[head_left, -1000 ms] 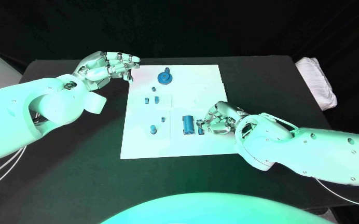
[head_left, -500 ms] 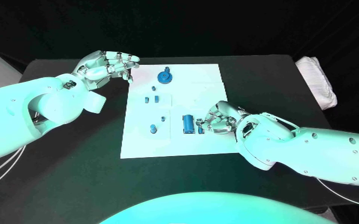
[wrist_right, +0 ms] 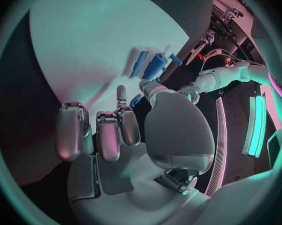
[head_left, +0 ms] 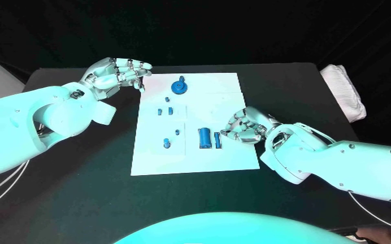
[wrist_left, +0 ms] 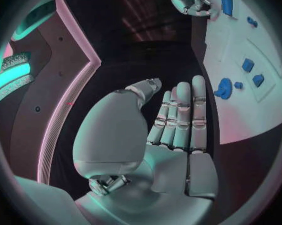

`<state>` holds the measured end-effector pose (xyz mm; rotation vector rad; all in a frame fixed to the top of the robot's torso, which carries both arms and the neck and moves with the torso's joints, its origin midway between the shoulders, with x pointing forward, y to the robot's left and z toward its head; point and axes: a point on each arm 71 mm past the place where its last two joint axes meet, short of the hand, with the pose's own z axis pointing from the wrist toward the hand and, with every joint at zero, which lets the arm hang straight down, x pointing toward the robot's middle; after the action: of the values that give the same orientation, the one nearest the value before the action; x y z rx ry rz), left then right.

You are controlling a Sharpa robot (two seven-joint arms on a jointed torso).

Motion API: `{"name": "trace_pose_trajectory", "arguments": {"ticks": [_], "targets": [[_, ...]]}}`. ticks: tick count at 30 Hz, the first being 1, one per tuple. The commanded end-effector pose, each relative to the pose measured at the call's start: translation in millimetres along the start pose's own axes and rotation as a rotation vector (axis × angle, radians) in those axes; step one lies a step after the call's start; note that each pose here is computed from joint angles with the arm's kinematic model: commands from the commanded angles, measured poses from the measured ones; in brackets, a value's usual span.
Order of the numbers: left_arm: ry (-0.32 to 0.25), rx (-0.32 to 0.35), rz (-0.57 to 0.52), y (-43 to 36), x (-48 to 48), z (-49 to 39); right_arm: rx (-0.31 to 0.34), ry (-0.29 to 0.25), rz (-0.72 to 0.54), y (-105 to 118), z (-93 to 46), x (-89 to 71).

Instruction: Assemble the parts on the task board

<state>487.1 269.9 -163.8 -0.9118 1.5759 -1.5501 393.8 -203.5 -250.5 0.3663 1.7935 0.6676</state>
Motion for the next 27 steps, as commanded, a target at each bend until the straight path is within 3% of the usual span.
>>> {"name": "trace_pose_trajectory", "arguments": {"ticks": [1, 6, 12, 18, 27], "targets": [[-0.006, 0.028, -0.013, -1.0, 0.1, 3.1, -0.131, -0.079, 0.121, 6, 4.0, -13.1], [-0.015, 0.031, -0.019, 2.2, -0.2, 6.9, -0.190, -0.085, 0.096, 13, 8.7, -18.1], [-0.013, 0.030, -0.024, 5.0, 1.8, 9.1, -0.258, 0.000, -0.003, 29, 7.7, -5.3], [-0.008, 0.029, -0.027, 5.9, 3.5, 9.7, -0.278, 0.062, -0.114, 38, 5.1, 12.1], [-0.006, 0.024, -0.029, 6.5, 3.3, 8.8, -0.303, 0.038, -0.212, 45, 2.6, 25.8]]}}
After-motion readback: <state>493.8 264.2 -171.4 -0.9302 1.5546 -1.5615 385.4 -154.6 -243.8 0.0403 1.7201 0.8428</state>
